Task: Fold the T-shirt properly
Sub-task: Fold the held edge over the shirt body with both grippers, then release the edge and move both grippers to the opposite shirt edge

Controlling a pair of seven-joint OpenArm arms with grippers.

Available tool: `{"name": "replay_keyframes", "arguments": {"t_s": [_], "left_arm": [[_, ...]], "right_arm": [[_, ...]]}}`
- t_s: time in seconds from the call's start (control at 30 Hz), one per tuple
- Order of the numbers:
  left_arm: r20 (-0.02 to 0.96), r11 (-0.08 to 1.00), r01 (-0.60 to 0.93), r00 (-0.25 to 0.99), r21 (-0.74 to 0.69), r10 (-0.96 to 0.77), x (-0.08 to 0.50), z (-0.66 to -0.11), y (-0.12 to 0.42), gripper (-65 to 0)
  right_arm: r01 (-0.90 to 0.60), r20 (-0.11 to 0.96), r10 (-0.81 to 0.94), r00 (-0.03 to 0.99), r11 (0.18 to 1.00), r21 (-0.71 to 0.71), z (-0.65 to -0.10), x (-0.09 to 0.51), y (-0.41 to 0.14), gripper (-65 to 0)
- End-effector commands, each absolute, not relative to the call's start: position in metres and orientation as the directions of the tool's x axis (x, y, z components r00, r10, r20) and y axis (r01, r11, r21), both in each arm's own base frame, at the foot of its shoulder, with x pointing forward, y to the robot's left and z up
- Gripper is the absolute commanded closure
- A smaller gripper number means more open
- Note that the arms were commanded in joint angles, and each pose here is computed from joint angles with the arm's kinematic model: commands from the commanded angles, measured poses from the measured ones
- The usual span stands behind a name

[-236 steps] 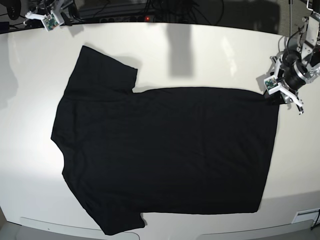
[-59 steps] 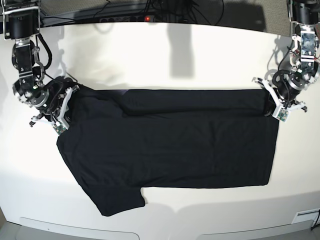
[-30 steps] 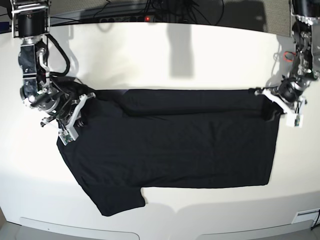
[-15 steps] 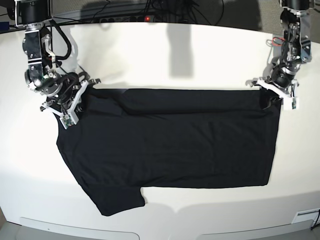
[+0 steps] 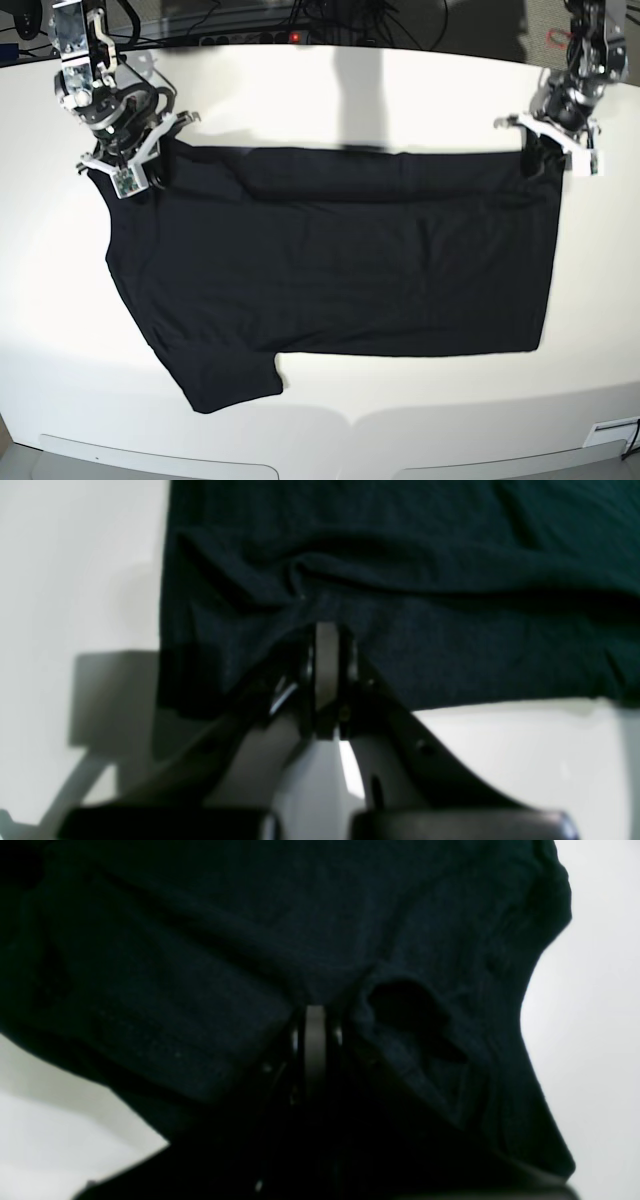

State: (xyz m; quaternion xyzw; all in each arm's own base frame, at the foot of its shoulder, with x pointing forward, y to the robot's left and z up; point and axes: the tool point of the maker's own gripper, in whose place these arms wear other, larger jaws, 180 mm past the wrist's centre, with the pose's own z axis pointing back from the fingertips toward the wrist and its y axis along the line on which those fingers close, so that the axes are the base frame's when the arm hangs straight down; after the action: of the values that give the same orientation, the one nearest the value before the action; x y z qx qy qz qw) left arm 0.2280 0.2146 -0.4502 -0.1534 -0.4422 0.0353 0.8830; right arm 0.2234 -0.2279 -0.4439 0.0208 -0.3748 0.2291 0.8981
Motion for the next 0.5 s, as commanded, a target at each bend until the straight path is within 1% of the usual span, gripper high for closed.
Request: {"name": "replay_keyframes", "arguments": {"t_s": [0.0, 0.2, 0.47], "left_arm": [[0.693, 0.963, 0.075, 0.709, -0.259, 0.131, 0.201, -0.471, 0.216, 0.0], [0.676, 0.966, 0.084, 0.729, -0.245, 0.108, 0.164, -0.475, 0.214, 0.0], [0.640, 0.969, 0.092, 0.764, -0.231, 0.080, 0.128, -0.480, 0.212, 0.0]], "right_arm": [[-0.433, 0.645, 0.414, 0.642, 0.890, -0.140, -0.448, 0.209, -0.236, 0.0], [-0.418, 0.655, 0.395, 0.644, 0.899, -0.131, -0.442, 0.169, -0.243, 0.0], [-0.416, 0.613, 0.398, 0.683, 0.901, -0.121, -0.442, 0.131, -0.250, 0.0]]}}
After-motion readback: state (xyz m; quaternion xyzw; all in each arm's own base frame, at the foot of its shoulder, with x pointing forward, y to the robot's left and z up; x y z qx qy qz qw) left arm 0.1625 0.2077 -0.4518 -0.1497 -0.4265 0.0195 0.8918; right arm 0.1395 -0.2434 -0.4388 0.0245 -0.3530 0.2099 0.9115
